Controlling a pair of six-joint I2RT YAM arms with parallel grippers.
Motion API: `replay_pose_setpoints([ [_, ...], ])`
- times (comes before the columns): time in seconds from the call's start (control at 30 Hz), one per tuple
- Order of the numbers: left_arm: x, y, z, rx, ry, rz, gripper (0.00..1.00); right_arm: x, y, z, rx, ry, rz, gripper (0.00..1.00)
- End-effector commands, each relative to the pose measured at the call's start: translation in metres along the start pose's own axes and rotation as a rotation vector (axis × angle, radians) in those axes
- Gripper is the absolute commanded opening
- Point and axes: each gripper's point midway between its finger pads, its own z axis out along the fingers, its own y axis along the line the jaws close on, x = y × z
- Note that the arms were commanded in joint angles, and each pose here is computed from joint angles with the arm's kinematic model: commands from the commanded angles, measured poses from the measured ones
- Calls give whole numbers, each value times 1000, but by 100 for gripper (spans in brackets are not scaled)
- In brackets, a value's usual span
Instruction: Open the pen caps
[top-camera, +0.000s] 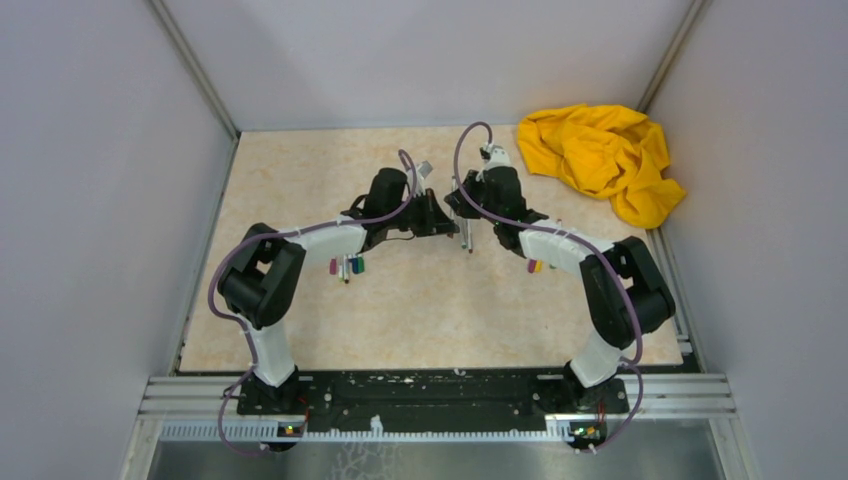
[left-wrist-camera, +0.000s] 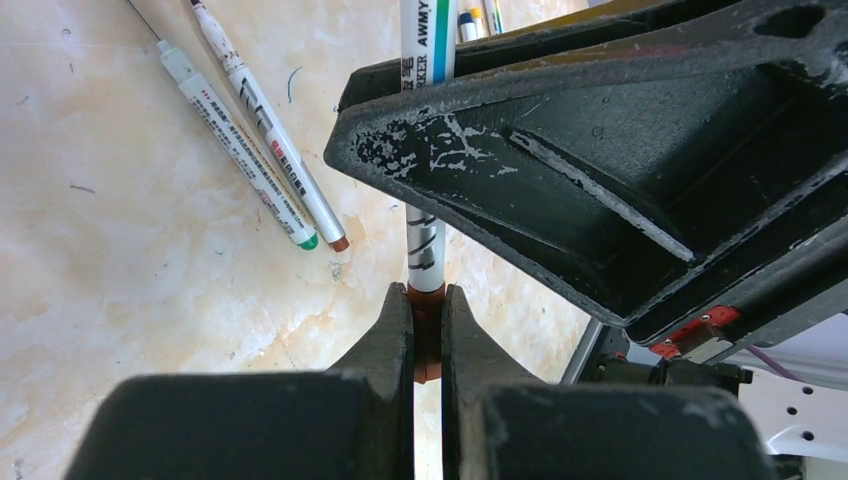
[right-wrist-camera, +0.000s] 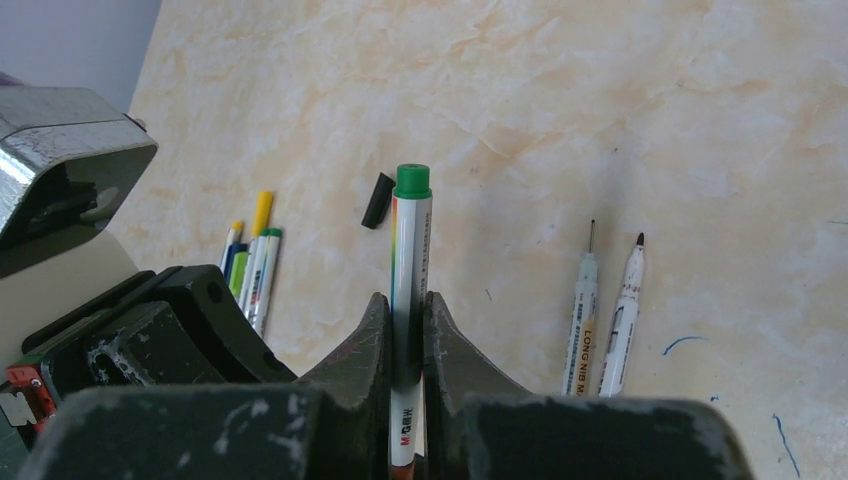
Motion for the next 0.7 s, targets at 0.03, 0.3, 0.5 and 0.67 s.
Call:
replay_pose_setpoints([
  [0.03,-15,-28,-6,67,-41,73,0,3,13,0,-45,6,-32,0],
  [0.3,25,18,-17,-67,-47,36,0,-65,28,5,-44,-138,-46,0],
  [0.5,63,46,-21,-117,-6,-24,0,-116,44,10,-59,-231,-63,0],
  [0.67,66,56,-25,-169,-14,-17,0,-141,49,13,-56,-292,-89,0],
])
